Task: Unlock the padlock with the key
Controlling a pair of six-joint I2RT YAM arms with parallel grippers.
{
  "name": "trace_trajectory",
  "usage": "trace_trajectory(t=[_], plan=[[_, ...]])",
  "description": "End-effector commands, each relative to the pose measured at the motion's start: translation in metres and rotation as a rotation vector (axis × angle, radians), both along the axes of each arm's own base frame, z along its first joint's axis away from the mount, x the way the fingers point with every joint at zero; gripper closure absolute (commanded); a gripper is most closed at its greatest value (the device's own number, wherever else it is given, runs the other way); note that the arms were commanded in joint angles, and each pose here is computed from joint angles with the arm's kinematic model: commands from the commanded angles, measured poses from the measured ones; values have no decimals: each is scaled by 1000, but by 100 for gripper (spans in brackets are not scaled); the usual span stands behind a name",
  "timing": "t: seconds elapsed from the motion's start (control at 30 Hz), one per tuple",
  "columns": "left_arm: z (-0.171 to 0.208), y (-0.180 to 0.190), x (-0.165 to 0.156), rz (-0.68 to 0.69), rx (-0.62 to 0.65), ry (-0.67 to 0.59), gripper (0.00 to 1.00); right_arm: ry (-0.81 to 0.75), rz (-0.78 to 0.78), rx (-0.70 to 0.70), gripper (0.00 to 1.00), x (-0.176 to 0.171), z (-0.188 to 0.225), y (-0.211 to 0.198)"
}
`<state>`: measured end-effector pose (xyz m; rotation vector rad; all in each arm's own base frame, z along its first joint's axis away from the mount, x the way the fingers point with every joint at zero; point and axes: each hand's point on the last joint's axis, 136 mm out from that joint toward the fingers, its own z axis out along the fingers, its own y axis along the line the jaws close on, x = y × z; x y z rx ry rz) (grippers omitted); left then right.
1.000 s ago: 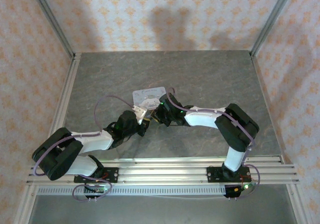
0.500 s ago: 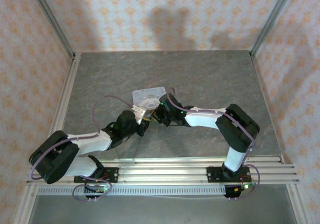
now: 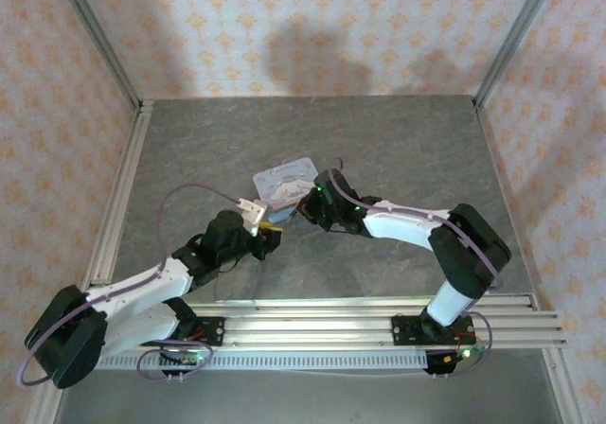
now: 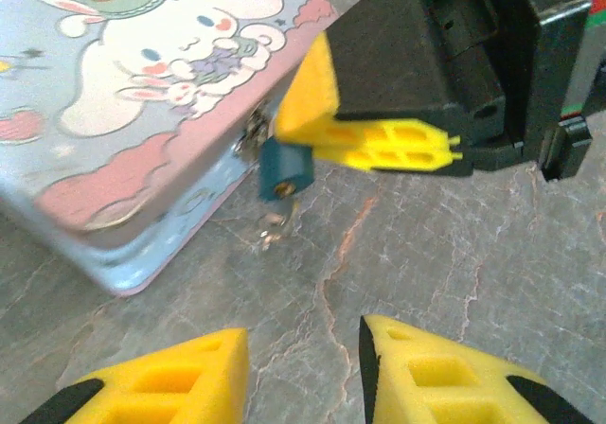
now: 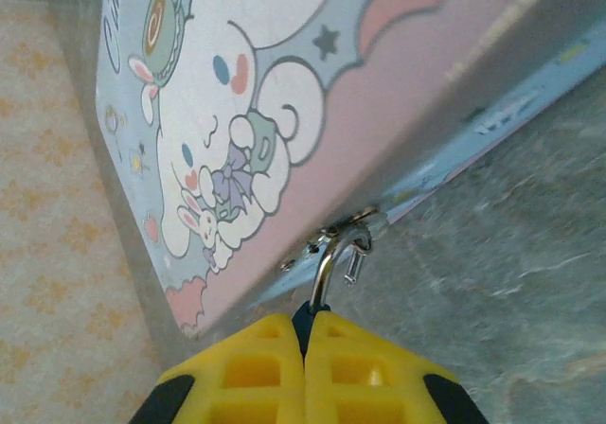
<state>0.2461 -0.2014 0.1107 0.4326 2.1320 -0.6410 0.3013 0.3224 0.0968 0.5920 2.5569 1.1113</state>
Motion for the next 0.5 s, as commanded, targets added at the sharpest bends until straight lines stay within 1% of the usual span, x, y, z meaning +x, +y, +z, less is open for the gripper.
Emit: trace_trajectory(t=[0.0,0.13,0.23,0.37,0.47], plan=[[-3,19,-3,92,35,53,63,-54,-1,-54,100,3,10,-17],[-1,31,-5,136,57,54,62,-52,2,-89,100,4,7,-24],[-3,37,-5,165,74,61,62,-35,9,-112,100,2,-2,-26],[-6,38,-6,169,78,73,62,-26,8,-158,100,-1,-16,-35],[-6,37,-6,166,76,71,62,-48,4,-155,100,1,-18,-36]])
